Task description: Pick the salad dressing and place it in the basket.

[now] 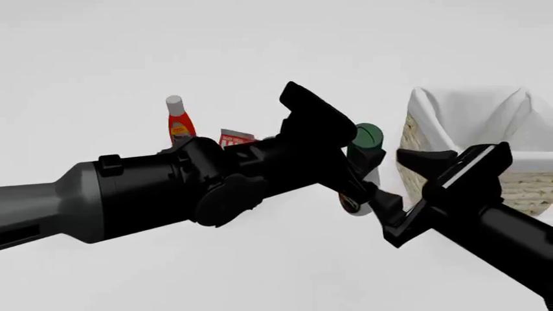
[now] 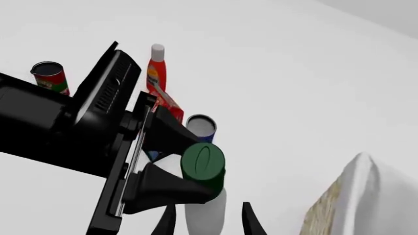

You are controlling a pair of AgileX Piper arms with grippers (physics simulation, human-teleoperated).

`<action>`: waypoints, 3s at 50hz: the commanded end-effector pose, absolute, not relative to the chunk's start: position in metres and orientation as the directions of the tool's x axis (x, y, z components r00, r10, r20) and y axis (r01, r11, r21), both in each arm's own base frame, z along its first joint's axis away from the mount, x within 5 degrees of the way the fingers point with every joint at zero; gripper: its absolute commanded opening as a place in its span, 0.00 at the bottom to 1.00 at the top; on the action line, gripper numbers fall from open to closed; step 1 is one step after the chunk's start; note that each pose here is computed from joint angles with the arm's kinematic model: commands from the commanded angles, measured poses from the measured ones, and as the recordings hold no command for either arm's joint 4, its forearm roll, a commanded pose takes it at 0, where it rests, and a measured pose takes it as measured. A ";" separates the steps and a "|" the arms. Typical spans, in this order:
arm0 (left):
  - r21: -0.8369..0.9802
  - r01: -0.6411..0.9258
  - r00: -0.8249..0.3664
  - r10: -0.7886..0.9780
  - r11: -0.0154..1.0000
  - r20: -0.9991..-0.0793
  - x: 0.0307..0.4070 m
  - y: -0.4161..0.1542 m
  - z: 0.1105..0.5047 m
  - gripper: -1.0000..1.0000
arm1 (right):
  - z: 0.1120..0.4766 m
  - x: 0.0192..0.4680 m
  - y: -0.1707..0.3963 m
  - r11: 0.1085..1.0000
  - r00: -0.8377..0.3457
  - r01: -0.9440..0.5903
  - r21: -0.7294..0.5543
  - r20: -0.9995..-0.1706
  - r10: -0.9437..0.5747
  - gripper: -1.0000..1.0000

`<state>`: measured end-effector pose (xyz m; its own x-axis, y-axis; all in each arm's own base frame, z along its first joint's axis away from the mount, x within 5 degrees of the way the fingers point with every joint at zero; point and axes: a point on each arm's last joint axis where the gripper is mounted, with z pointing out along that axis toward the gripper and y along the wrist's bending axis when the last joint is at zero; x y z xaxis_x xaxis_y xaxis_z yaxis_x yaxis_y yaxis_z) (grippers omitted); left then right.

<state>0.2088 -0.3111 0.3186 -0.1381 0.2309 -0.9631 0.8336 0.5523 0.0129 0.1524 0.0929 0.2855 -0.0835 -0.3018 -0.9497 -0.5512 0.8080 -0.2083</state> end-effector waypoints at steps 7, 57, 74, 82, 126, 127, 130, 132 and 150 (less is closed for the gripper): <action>-0.017 0.835 -0.151 0.200 0.551 -0.968 0.204 -0.312 0.324 0.00 | 0.279 0.160 0.099 0.802 -0.091 -0.560 -0.210 -0.946 -0.311 1.00; -0.005 0.845 -0.144 0.218 0.535 -0.965 0.198 -0.313 0.318 0.00 | 0.286 0.162 0.102 0.788 -0.032 -0.562 -0.251 -0.945 -0.324 0.00; 0.006 0.858 -0.114 0.203 0.513 -0.972 0.185 -0.308 0.333 1.00 | 0.282 0.162 0.105 0.784 -0.036 -0.570 -0.245 -0.946 -0.322 0.00; -0.001 0.852 -0.089 0.142 0.524 -0.986 0.177 -0.288 0.363 1.00 | 0.281 0.161 0.107 0.779 -0.036 -0.578 -0.244 -0.946 -0.323 0.00; 0.046 0.340 0.350 -0.081 0.939 -0.933 0.061 -0.023 0.389 1.00 | 0.286 0.157 0.109 0.772 -0.018 -0.591 -0.233 -0.954 -0.301 0.00; 0.065 0.314 0.363 -0.057 0.947 -0.930 0.058 -0.021 0.385 1.00 | 0.286 0.157 0.109 0.772 -0.016 -0.591 -0.233 -0.954 -0.300 0.00; 0.044 0.270 0.376 -0.063 0.962 -0.925 0.049 -0.015 0.375 1.00 | 0.289 0.155 0.108 0.775 -0.011 -0.588 -0.232 -0.956 -0.295 0.00; 0.025 0.238 0.385 -0.070 0.971 -0.920 0.043 -0.011 0.367 1.00 | 0.291 0.155 0.106 0.777 -0.007 -0.585 -0.233 -0.956 -0.292 0.00; 0.002 0.096 0.359 -0.032 0.995 -0.933 0.036 -0.003 0.289 1.00 | 0.332 0.147 0.095 0.803 0.061 -0.544 -0.243 -0.966 -0.251 0.00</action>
